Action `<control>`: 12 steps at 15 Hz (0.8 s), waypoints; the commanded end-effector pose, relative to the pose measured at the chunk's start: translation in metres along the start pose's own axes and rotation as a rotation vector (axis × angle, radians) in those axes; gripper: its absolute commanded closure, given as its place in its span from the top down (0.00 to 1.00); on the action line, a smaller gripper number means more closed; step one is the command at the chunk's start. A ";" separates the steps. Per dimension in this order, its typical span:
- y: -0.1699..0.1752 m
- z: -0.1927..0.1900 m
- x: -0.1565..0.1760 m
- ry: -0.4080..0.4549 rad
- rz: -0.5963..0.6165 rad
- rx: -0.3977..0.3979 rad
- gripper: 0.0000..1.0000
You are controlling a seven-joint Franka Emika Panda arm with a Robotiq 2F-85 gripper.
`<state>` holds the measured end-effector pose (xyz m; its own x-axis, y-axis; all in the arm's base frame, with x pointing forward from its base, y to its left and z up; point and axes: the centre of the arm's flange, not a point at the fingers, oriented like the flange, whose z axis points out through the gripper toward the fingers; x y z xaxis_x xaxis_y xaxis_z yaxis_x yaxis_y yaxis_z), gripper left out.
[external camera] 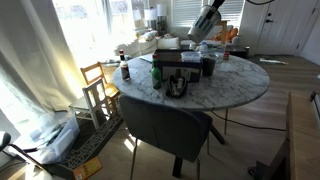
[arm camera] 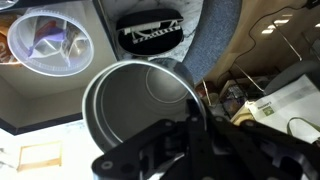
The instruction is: Pick up the silver cup and pour its contents into the clear cup on the table, put the silver cup back on the table
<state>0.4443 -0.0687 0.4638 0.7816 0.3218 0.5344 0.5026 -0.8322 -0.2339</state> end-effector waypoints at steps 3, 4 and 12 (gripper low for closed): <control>-0.021 0.035 0.006 -0.184 -0.009 -0.034 0.01; -0.027 0.044 0.007 -0.230 -0.012 -0.048 0.01; -0.041 0.116 0.001 -0.517 0.056 -0.297 0.01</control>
<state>0.4590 0.0056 0.4029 0.8985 0.4205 0.1262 0.4291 -0.9019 -0.0498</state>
